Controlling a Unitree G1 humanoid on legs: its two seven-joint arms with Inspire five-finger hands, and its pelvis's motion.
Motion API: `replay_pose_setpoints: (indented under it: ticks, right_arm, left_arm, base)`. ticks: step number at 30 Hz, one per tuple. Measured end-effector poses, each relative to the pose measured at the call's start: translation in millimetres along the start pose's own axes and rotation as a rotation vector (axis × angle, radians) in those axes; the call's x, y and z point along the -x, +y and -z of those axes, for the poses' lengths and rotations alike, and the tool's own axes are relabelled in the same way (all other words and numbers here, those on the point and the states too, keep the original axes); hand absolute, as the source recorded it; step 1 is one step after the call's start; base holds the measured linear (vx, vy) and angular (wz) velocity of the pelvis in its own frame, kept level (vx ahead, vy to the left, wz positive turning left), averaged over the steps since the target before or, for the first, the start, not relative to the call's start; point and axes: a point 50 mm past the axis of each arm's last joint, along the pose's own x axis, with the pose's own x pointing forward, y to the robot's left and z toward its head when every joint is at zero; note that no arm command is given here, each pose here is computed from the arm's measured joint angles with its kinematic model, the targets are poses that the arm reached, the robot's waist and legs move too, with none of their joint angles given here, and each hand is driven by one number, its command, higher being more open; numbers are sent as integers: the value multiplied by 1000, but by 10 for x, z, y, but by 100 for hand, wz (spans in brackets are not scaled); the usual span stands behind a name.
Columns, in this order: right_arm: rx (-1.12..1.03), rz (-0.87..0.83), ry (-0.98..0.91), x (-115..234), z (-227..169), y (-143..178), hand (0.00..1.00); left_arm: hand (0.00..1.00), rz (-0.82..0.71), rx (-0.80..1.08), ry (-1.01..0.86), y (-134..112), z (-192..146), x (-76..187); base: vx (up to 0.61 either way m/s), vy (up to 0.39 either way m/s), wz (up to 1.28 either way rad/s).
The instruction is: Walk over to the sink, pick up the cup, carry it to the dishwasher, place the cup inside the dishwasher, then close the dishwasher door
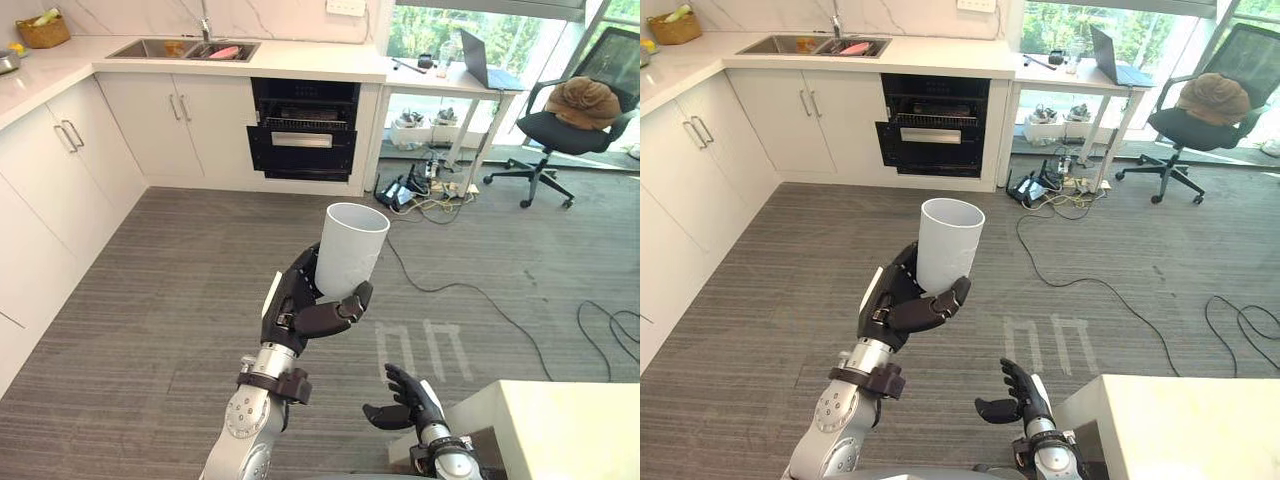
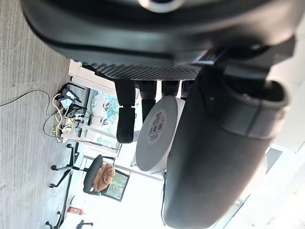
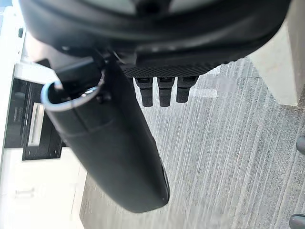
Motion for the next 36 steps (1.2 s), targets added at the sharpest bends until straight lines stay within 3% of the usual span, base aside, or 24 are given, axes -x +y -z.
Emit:
replay_pose_setpoints:
  ticks: [8, 28, 36]
  right_arm:
    - [-21, 67, 24, 3, 31, -63, 90]
    - [-55, 227, -122, -199, -449, -355, 90]
    - [-61, 193, -131, -260, -542, -252, 90]
  left_arm:
    - [30, -73, -2, 122, 90, 251, 14]
    - [30, -141, 28, 43, 163, 92, -47]
    - [30, -118, 39, 65, 99, 116, 43]
  base:
    - [31, -3, 11]
    - [-3, 31, 55]
    - [178, 158, 15]
